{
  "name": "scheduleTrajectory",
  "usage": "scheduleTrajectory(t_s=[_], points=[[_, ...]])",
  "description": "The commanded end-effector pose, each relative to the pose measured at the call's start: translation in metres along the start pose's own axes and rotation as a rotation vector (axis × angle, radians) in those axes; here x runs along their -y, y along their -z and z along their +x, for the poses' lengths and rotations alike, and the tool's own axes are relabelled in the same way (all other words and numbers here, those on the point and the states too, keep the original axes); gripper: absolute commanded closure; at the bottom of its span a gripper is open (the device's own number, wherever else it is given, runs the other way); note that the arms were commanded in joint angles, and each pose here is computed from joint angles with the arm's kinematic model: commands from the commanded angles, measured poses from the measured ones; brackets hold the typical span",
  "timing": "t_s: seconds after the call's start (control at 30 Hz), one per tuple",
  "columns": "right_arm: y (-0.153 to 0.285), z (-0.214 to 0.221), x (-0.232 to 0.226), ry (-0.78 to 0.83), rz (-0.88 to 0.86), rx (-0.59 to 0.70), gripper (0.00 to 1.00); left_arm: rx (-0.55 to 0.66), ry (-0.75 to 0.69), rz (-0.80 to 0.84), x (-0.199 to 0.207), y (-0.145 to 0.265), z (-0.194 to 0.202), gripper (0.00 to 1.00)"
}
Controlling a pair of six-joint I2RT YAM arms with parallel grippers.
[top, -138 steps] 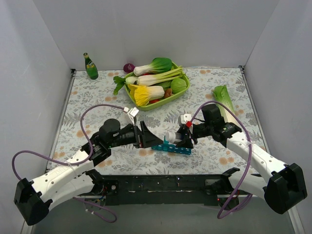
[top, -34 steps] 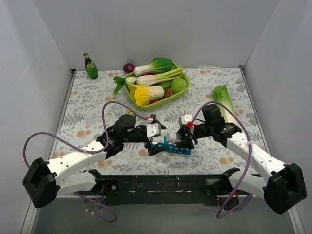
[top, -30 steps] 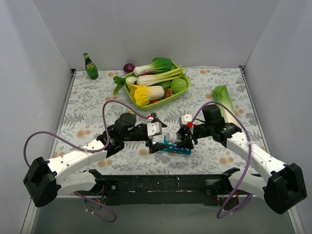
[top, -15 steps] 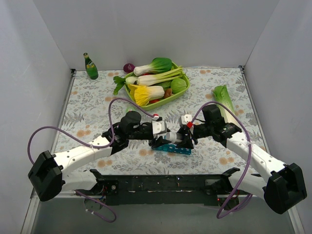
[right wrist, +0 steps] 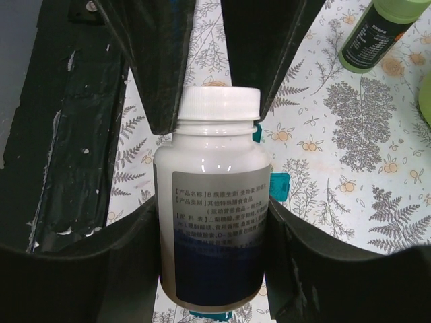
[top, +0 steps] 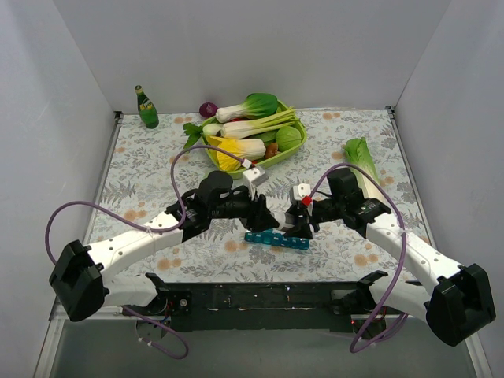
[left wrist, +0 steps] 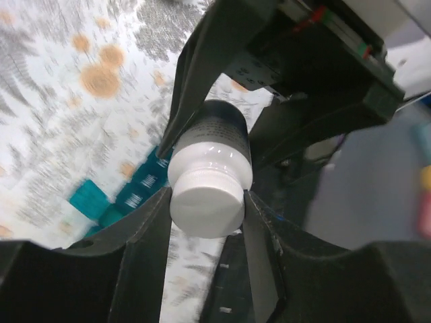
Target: Sort the pills into containers
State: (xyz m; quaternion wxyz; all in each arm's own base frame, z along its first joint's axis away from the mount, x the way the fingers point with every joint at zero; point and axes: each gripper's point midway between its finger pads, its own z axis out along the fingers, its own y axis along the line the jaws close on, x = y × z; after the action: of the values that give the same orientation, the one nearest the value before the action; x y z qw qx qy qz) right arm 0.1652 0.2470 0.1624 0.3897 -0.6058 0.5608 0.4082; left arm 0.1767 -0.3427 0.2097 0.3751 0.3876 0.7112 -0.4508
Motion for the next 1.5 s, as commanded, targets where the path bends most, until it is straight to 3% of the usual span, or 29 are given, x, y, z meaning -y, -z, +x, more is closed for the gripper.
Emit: scheduleTrajectory(t_s=[0.0,0.1,0.13,0.27,0.33,0.43,0.47,0.57,0.6,0.67,0.73,0.83,0.87,1.07,1.23,1.27,1.3,1.43,1.47], points=[[0.002,0.002,0.005,0.012,0.037,-0.015,0.89,0.049,0.638,0.006,0.014,0.015,-0.019,1.0],[0.002,0.003,0.007,0.012,0.047,-0.02,0.89,0.094,0.923,0.01,0.011,0.028,-0.021,1.0],[0.002,0.003,0.008,0.01,0.047,-0.02,0.89,0.089,1.105,-0.008,0.009,0.03,-0.017,1.0],[0.001,0.002,0.009,0.007,0.05,-0.021,0.9,0.119,1.281,-0.008,0.012,0.035,-0.031,1.0],[0.002,0.002,0.01,0.01,0.056,-0.025,0.89,0.135,1.276,-0.022,0.012,0.039,-0.037,1.0],[0.004,0.003,0.01,0.01,0.067,-0.027,0.89,0.152,1.075,-0.085,0.009,0.048,-0.046,1.0],[0.006,0.003,0.01,0.007,0.073,-0.021,0.9,0.163,0.909,-0.142,0.0,0.052,-0.045,1.0],[0.011,0.0,0.014,-0.009,0.092,0.01,0.89,0.057,0.876,-0.426,-0.034,0.07,0.016,1.0],[0.013,-0.001,0.016,-0.01,0.1,0.014,0.89,0.011,0.908,-0.589,-0.055,0.081,0.057,1.0],[0.016,-0.003,0.021,-0.016,0.122,0.017,0.89,0.012,0.938,-0.672,-0.064,0.094,0.084,0.99],[0.019,-0.005,0.024,-0.013,0.135,0.024,0.89,0.015,1.006,-0.733,-0.07,0.099,0.114,0.85],[0.025,-0.011,0.033,-0.008,0.167,0.035,0.89,0.084,1.003,-0.844,-0.09,0.115,0.127,0.8],[0.028,-0.014,0.038,-0.012,0.186,0.038,0.89,0.092,1.005,-0.876,-0.096,0.118,0.13,0.69],[0.064,-0.066,0.09,-0.009,0.431,0.075,0.88,0.049,1.033,-1.023,-0.138,0.13,0.162,0.66],[0.099,-0.122,0.123,-0.025,0.599,0.133,0.89,0.039,1.076,-1.062,-0.152,0.135,0.166,0.38],[0.109,-0.143,0.126,0.028,0.628,0.189,0.88,0.046,1.08,-1.066,-0.152,0.136,0.164,0.33],[0.115,-0.154,0.126,0.051,0.638,0.222,0.88,0.05,1.08,-1.073,-0.152,0.138,0.163,0.22],[0.157,-0.219,0.115,0.191,0.693,0.45,0.85,0.081,1.072,-1.08,-0.15,0.144,0.153,0.16],[0.165,-0.229,0.113,0.114,0.695,0.527,0.82,0.101,1.064,-1.071,-0.148,0.146,0.147,0.15]])
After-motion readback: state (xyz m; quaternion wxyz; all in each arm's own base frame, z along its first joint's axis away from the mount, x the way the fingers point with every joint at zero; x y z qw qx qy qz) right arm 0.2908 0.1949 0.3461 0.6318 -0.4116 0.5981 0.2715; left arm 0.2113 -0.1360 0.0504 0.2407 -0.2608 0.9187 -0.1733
